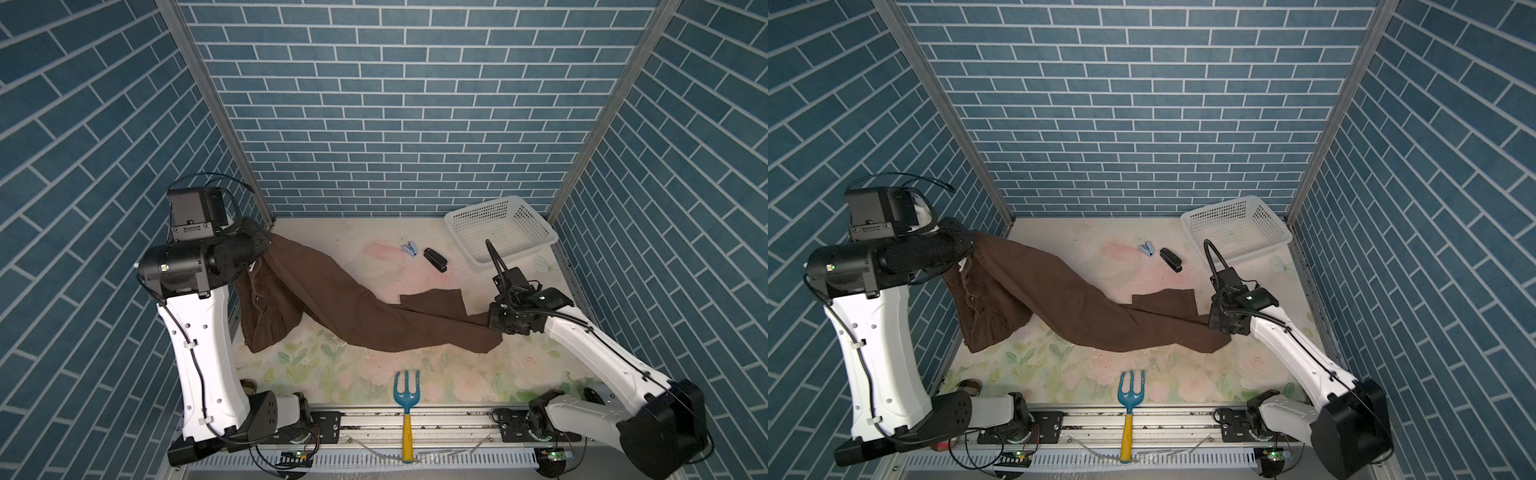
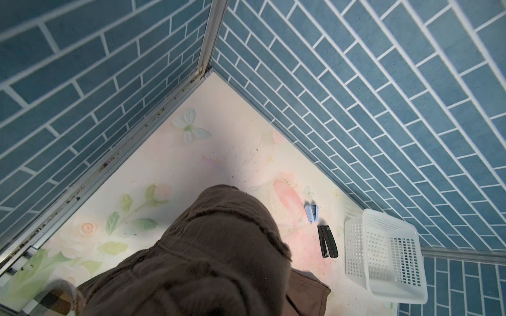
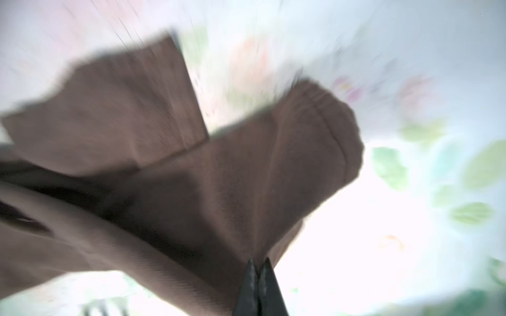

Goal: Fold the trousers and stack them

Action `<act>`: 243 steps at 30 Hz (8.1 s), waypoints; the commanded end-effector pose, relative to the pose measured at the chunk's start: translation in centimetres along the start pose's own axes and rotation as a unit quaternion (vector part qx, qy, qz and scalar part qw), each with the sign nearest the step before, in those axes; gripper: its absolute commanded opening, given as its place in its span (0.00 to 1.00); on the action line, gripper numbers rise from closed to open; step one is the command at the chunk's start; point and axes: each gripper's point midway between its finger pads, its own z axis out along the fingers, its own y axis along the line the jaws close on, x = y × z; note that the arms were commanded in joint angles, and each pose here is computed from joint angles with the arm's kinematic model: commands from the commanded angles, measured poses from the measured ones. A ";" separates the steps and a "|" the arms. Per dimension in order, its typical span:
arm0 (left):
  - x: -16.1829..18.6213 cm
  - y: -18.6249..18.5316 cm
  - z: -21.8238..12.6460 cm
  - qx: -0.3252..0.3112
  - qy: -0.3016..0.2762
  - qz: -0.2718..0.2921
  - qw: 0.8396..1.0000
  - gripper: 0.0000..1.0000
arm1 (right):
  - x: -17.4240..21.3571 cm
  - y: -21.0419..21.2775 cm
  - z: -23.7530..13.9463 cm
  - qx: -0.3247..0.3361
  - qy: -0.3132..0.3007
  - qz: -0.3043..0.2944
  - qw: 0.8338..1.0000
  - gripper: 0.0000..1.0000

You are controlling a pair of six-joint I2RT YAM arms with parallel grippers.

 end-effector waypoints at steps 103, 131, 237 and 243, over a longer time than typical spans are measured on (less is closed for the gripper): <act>0.9 2.0 4.3 -0.039 0.049 0.007 0.998 0.01 | -7.2 9.4 13.3 -0.043 0.025 -0.080 0.996 0.50; 1.3 2.2 5.0 -0.041 0.058 0.004 0.997 0.00 | -4.4 -5.3 13.8 0.065 0.078 0.038 0.994 0.45; 1.0 4.0 7.3 -0.050 0.088 -0.017 0.995 0.00 | -3.7 -11.9 12.9 0.044 0.093 0.192 0.976 0.00; 0.0 2.6 5.5 -0.027 0.071 -0.014 0.997 0.00 | -8.5 -12.7 5.0 0.037 -0.030 0.235 0.971 0.00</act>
